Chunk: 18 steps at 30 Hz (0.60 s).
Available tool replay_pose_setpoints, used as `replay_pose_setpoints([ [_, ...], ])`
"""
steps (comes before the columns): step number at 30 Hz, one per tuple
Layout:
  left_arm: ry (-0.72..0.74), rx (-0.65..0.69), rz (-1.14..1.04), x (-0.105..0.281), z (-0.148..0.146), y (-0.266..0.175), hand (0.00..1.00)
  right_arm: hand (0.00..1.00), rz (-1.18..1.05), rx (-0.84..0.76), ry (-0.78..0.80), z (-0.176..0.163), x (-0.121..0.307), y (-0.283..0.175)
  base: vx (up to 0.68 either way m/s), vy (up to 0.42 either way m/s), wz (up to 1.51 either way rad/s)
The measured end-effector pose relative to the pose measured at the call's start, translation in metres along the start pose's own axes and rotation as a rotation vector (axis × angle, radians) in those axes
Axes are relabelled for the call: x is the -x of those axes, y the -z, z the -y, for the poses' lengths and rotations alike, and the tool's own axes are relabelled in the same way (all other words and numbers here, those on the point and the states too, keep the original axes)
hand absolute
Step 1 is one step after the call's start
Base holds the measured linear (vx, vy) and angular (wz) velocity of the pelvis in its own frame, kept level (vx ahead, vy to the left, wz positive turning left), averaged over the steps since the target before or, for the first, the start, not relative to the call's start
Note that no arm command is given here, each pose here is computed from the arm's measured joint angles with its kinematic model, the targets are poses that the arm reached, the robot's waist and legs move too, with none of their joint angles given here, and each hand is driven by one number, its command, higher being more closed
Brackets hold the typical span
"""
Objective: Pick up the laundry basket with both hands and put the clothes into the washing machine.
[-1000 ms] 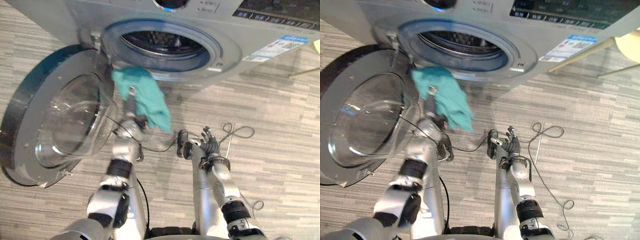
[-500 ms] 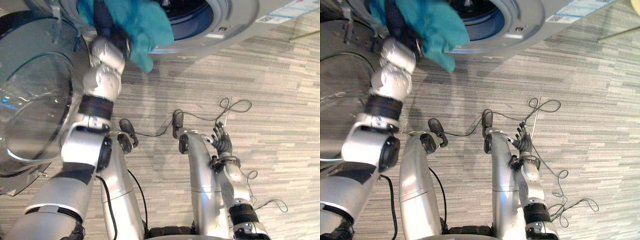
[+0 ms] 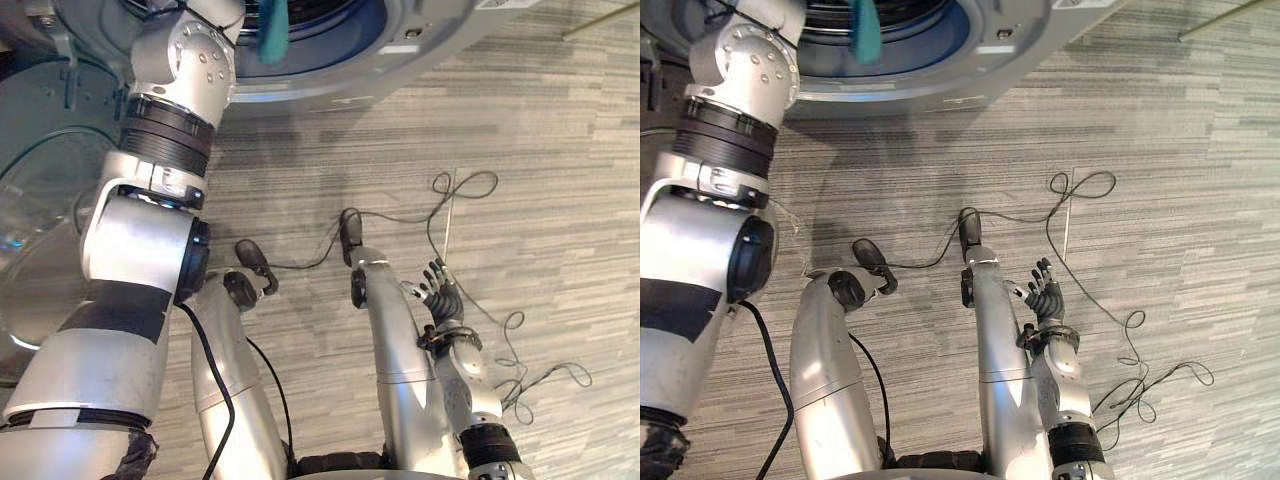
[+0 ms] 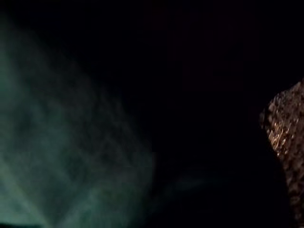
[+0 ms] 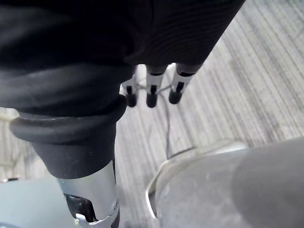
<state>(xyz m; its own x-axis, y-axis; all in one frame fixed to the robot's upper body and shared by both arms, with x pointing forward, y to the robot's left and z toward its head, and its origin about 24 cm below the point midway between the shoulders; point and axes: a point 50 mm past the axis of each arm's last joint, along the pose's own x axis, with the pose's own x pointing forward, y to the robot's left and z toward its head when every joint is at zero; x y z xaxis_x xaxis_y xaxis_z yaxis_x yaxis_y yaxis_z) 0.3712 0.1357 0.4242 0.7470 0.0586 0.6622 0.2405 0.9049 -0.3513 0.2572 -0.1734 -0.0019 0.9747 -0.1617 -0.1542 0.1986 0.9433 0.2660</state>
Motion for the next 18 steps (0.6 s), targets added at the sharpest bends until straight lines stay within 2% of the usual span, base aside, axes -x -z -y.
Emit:
replay_pose_setpoints([
  [2, -0.012, -0.056, 0.026, -0.001, -0.003, -0.006, 1.00, 0.00, -0.006, -0.004, 0.022, 0.006, 0.004, 0.003, 0.00, 0.054, -0.12],
  [4, -0.038, -0.196, 0.075, -0.002, -0.007, -0.016, 1.00, 0.00, -0.010, -0.009, 0.045, 0.011, 0.006, 0.005, -0.01, 0.039, -0.03],
  [5, -0.063, -0.347, 0.128, -0.002, -0.009, -0.024, 0.00, 0.00, -0.012, -0.008, 0.059, 0.015, 0.009, 0.007, 0.00, 0.000, 0.00],
  [6, -0.082, -0.490, 0.180, -0.001, -0.009, -0.031, 0.00, 0.00, -0.008, -0.008, 0.074, 0.018, 0.012, 0.008, 0.01, 0.032, 0.01],
  [7, -0.150, -0.730, 0.279, 0.001, -0.008, -0.042, 0.00, 0.00, 0.005, -0.009, 0.099, 0.022, 0.014, 0.009, 0.00, 0.000, 0.00],
  [8, -0.210, -0.881, 0.370, 0.003, -0.005, -0.052, 0.00, 0.00, 0.005, -0.009, 0.119, 0.026, 0.017, 0.011, 0.02, 0.030, 0.04],
  [10, -0.271, -0.981, 0.479, 0.005, 0.004, -0.065, 0.00, 0.00, 0.018, -0.014, 0.143, 0.029, 0.020, 0.011, 0.02, 0.026, 0.06],
  [15, -0.314, -1.258, 0.613, 0.005, 0.027, -0.075, 0.00, 0.00, 0.047, -0.075, 0.171, 0.031, 0.022, 0.009, 0.00, 0.034, 0.09],
  [18, -0.320, -1.345, 0.660, 0.006, 0.032, -0.078, 0.00, 0.00, 0.052, -0.088, 0.176, 0.032, 0.022, 0.009, 0.00, 0.000, 0.00],
])
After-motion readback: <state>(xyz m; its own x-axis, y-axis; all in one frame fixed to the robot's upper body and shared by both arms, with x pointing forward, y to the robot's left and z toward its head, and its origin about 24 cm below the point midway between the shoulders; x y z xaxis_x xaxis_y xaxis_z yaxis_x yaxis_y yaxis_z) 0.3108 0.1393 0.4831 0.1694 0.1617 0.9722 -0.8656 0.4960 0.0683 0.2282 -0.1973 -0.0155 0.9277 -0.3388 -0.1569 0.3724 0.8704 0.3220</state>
